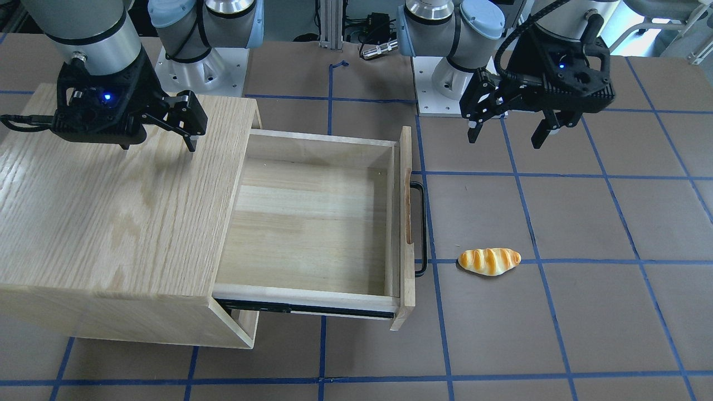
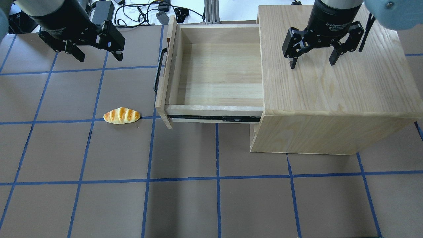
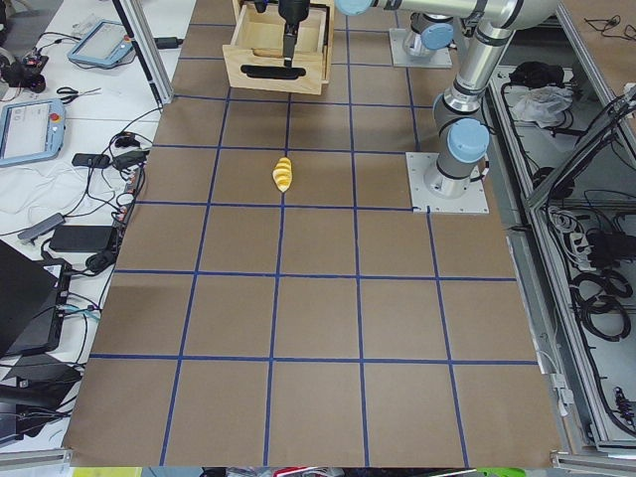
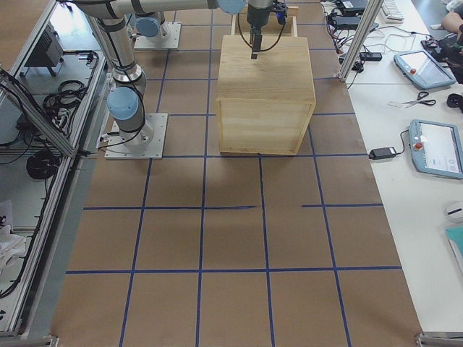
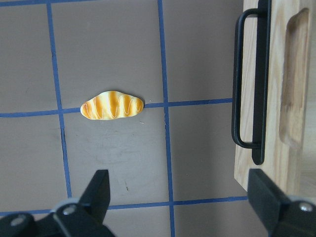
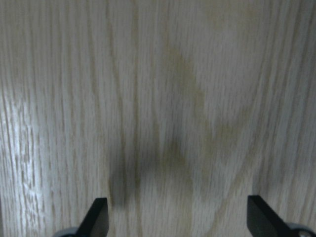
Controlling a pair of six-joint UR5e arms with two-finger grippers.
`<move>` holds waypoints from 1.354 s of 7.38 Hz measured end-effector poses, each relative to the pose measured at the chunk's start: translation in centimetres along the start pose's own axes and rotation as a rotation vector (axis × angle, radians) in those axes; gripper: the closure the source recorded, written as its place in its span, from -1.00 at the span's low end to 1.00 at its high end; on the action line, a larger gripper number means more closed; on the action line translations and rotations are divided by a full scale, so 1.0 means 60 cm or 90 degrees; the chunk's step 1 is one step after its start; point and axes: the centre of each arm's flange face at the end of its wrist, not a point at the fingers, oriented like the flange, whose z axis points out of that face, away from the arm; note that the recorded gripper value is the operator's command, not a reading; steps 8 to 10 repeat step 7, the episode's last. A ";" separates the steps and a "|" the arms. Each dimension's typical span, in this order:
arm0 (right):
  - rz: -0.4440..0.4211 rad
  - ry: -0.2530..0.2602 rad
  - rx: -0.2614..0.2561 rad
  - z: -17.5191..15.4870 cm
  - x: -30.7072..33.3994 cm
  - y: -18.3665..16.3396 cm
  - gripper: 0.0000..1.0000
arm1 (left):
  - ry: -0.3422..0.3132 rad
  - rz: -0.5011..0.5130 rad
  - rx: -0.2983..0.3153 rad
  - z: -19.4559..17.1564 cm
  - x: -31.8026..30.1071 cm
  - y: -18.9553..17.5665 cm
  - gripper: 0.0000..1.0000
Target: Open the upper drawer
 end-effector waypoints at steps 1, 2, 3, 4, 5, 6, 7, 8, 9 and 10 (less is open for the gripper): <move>0.000 0.000 0.000 0.000 0.000 0.000 -1.00 | 0.000 0.000 0.000 0.000 0.000 0.000 -1.00; 0.000 0.000 0.000 0.000 0.000 0.000 -1.00 | 0.000 0.000 -0.001 0.001 0.000 0.001 -1.00; 0.000 0.000 0.000 0.000 -0.001 0.000 -1.00 | 0.000 0.000 -0.004 0.006 0.000 0.002 -1.00; 0.000 0.000 0.000 0.000 0.000 0.000 -1.00 | 0.000 0.000 -0.004 0.008 0.000 0.003 -1.00; 0.000 0.000 0.000 0.000 0.000 0.000 -1.00 | 0.000 0.000 -0.004 0.009 0.001 0.004 -1.00; 0.000 0.000 0.000 0.000 0.000 0.000 -1.00 | 0.000 0.001 -0.004 0.009 0.002 0.004 -1.00; 0.000 0.000 0.000 0.000 0.000 0.000 -1.00 | 0.001 0.002 -0.004 0.009 0.002 0.005 -1.00; 0.000 0.000 0.000 0.000 0.000 0.000 -1.00 | 0.001 0.002 -0.004 0.009 0.002 0.005 -1.00; 0.000 0.000 0.000 0.000 0.000 0.000 -1.00 | 0.001 0.002 -0.004 0.009 0.002 0.005 -1.00; 0.000 0.000 0.000 0.000 0.000 0.000 -1.00 | 0.001 0.002 -0.004 0.009 0.002 0.005 -1.00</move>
